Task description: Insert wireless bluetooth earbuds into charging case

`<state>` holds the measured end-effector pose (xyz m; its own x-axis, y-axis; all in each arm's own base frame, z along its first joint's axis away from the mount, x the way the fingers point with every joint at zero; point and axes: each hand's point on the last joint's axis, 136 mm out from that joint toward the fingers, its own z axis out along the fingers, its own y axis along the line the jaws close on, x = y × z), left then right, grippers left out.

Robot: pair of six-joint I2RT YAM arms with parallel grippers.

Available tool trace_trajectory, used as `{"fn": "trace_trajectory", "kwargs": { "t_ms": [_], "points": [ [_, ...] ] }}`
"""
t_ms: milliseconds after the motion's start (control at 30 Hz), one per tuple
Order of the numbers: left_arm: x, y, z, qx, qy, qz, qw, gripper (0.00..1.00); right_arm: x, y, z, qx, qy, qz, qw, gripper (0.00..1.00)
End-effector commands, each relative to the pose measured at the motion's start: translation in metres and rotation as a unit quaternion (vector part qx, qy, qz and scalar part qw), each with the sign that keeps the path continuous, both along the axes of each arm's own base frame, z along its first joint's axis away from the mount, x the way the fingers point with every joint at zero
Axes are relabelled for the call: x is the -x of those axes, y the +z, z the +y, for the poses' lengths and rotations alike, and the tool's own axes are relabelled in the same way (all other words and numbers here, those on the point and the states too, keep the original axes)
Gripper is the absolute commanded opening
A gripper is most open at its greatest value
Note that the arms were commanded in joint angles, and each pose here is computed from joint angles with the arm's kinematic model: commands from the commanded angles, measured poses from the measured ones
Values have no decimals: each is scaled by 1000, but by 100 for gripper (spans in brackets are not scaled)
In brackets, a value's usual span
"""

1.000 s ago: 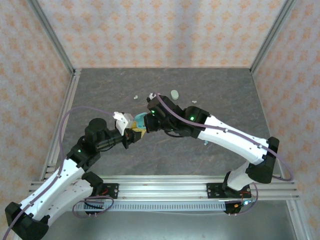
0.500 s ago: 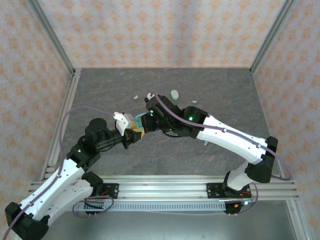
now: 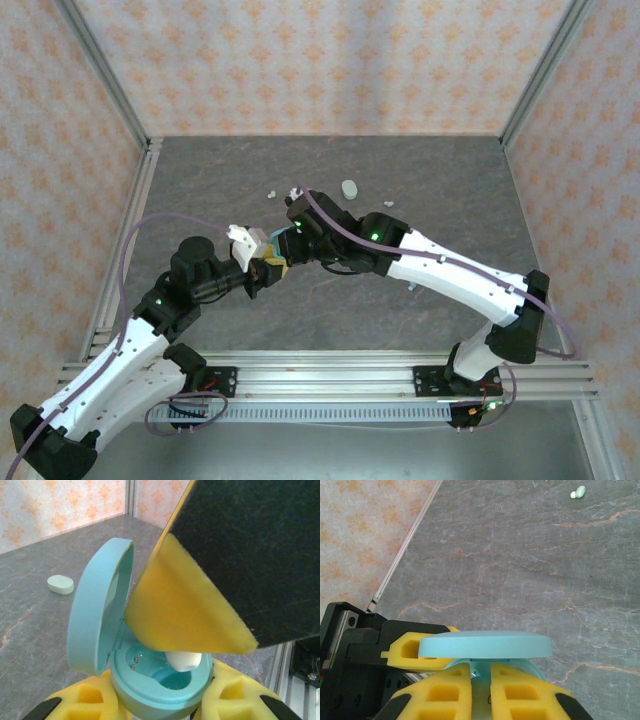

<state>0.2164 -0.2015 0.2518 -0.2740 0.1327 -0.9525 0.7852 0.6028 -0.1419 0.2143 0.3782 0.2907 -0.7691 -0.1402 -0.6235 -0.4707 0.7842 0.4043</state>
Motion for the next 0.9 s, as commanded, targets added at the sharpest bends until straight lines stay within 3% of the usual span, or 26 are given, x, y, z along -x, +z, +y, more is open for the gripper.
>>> {"fn": "trace_trajectory", "kwargs": {
  "t_ms": [0,600,867],
  "points": [
    [-1,19,3,5,5,-26,1000,6,2,8,8,-14,4,1,1000,15],
    [-1,18,2,2,5,-24,1000,6,4,16,10,-25,8,5,1000,30],
    [-1,18,3,1,5,-25,1000,6,6,27,8,-48,6,2,999,32]
  ]
}}
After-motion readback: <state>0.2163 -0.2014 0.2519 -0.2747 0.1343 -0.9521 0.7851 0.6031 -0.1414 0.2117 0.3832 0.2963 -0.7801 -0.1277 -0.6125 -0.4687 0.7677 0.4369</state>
